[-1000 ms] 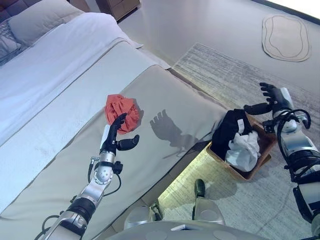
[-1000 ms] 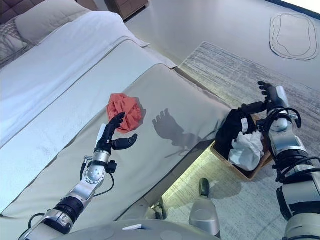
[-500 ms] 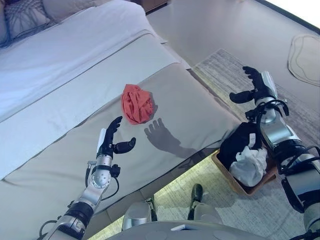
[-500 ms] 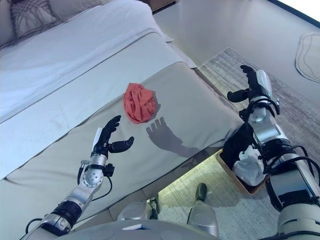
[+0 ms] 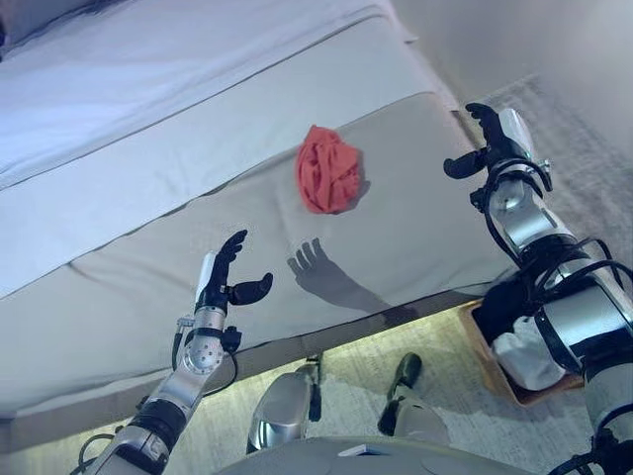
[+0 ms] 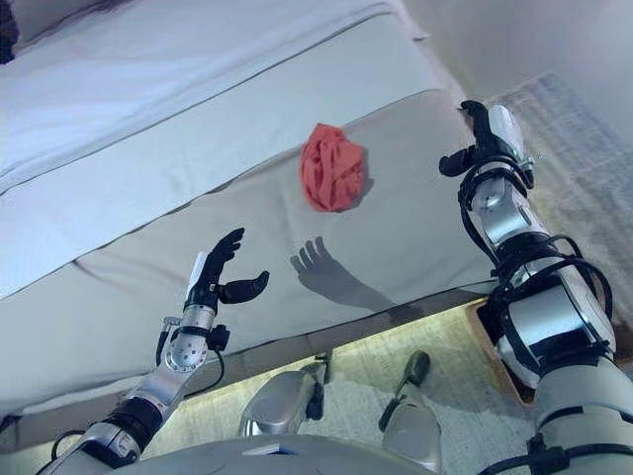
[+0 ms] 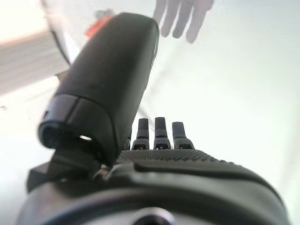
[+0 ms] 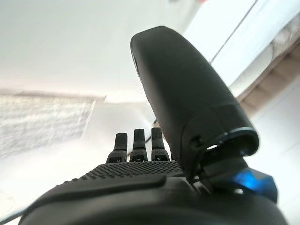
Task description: Pick up the clothes from the bed and place them into the basket
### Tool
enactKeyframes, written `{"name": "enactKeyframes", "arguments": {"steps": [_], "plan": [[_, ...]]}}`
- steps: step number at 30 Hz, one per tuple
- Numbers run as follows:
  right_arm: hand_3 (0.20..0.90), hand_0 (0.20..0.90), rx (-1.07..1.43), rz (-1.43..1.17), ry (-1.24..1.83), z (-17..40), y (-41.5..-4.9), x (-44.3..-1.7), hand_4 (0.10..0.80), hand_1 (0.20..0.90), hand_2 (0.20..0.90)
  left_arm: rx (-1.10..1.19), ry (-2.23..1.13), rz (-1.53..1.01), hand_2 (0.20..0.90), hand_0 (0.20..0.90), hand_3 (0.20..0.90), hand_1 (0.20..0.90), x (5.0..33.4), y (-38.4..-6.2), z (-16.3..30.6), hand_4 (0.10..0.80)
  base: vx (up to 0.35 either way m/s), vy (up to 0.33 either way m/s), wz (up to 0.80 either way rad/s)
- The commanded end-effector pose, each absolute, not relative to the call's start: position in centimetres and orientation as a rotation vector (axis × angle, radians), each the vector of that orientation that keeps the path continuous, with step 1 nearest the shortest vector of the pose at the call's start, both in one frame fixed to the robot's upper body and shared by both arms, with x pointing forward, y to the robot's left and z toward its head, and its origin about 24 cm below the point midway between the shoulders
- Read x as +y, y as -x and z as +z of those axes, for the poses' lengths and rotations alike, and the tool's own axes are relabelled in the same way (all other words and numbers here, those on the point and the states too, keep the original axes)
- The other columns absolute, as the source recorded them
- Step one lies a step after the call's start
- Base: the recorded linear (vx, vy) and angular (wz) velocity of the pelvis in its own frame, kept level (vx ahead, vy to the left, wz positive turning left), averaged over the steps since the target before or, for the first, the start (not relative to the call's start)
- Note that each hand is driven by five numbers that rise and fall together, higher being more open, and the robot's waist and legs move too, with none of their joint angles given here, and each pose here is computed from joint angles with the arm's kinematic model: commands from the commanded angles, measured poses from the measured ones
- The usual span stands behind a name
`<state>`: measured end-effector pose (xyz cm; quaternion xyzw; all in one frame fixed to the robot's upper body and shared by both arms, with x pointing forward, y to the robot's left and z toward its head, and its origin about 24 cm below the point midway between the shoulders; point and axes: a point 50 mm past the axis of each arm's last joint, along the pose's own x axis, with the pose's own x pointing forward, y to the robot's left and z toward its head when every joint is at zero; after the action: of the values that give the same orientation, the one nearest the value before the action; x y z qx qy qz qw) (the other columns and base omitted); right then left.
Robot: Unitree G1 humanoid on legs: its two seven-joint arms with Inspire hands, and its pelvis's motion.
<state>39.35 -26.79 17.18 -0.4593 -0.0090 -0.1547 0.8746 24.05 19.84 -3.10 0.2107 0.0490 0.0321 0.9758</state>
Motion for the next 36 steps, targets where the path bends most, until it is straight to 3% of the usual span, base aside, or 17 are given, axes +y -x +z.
{"name": "enactKeyframes", "arguments": {"steps": [1, 17, 26, 34, 35, 36], "plan": [[0.900, 0.900, -0.393, -0.410, 1.039, 28.5, -40.6, -23.4, 0.800, 0.900, 0.900, -0.211, -0.358, 0.095, 0.900, 0.900, 0.900, 0.900, 19.2, -27.2, 2.7, 0.800, -0.078, -0.007, 0.07], [0.900, 0.900, -0.447, -0.524, 1.062, 34.3, -40.6, -21.8, 0.800, 0.900, 0.900, -0.366, -0.293, 0.042, 0.900, 0.900, 0.900, 0.900, 17.7, -27.4, 6.3, 0.800, -0.027, -0.019, 0.26], [0.900, 0.900, -0.466, -0.519, 1.044, 35.7, -40.6, -20.9, 0.800, 0.900, 0.900, -0.350, -0.278, 0.088, 0.900, 0.900, 0.900, 0.900, 19.1, -26.3, 6.2, 0.800, 0.001, 0.013, 0.14], [0.900, 0.900, -0.301, -0.557, 1.080, 35.7, -40.7, -22.6, 0.800, 0.900, 0.900, -0.384, -0.270, 0.114, 0.900, 0.900, 0.900, 0.900, 20.0, -25.7, 7.1, 0.800, -0.015, -0.010, 0.07], [0.200, 0.300, -0.310, -0.556, 1.082, 35.9, -40.7, -22.6, 0.100, 0.300, 0.300, -0.384, -0.272, 0.110, 0.900, 0.900, 0.900, 0.900, 20.0, -25.6, 7.1, 0.800, -0.024, -0.014, 0.05], [0.200, 0.300, -0.319, -0.557, 1.080, 35.9, -40.7, -22.6, 0.100, 0.300, 0.300, -0.383, -0.276, 0.107, 0.900, 0.900, 0.900, 0.900, 19.9, -25.5, 7.1, 0.800, 0.000, 0.000, 0.00]]}}
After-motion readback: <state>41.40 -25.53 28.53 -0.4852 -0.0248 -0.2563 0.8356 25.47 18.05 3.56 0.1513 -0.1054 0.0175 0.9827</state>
